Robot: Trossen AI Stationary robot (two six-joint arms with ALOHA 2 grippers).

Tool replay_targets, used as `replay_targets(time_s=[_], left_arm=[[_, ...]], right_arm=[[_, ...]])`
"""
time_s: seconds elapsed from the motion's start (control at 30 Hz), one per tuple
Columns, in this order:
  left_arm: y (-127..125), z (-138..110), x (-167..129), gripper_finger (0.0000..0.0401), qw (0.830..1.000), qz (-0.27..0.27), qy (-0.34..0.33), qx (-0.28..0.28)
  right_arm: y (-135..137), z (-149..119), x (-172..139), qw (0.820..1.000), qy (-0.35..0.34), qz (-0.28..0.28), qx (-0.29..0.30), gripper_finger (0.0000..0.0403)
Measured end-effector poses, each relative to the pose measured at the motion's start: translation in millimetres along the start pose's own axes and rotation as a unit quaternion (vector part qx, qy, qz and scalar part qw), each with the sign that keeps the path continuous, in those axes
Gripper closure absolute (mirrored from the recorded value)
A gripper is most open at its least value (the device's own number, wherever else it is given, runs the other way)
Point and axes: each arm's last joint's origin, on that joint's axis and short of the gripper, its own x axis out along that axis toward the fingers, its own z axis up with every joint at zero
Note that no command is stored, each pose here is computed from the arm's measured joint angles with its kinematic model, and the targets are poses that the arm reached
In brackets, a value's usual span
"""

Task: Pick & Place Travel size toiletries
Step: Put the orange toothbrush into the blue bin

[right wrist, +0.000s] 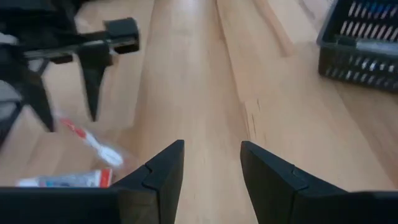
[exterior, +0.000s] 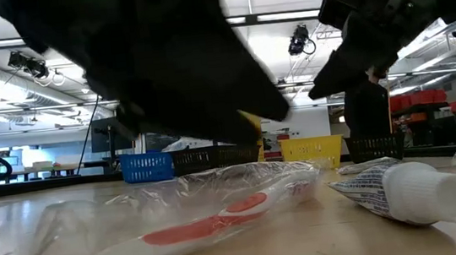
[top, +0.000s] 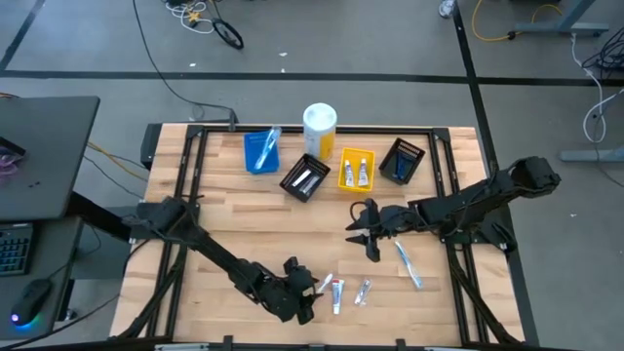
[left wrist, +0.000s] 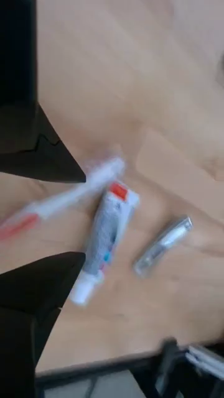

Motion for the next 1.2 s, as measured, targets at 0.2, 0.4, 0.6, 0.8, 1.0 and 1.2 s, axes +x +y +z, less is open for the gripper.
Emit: replay_targets(time_s=[0.2, 0.4, 0.6, 0.8, 1.0, 1.2], left_arm=[[13.7, -19.7, 20.6, 0.0195, 0.999, 0.031, 0.027, 0.004], [17.6, -23.8, 25.1, 0.0209, 0.998, 0.047, 0.031, 0.042], [20.5, -21.8, 25.7, 0.0292, 0.996, 0.063, 0.022, 0.06], [26.4, -18.9, 24.1, 0.037, 0.995, 0.084, 0.036, 0.03], [39.7, 3.6, -2.2, 0.0366, 0.985, 0.166, 0.036, 0.035], [79.2, 56.6, -55.4, 0.0368, 0.95, 0.311, 0.001, -0.03]], right_arm=[[-1.2, -11.0, 15.3, 1.0, 0.018, -0.024, -0.006, 0.0235], [-2.5, -21.8, 31.9, 0.999, 0.028, -0.029, -0.006, 0.0235], [-3.1, -27.5, 40.7, 0.999, 0.029, -0.029, -0.004, 0.0235], [-2.8, -26.9, 41.5, 0.999, 0.024, -0.027, -0.003, 0.0235], [-2.8, -27.0, 41.5, 0.999, 0.024, -0.027, -0.003, 0.0235], [-2.8, -26.9, 41.5, 0.999, 0.024, -0.027, -0.003, 0.0235]])
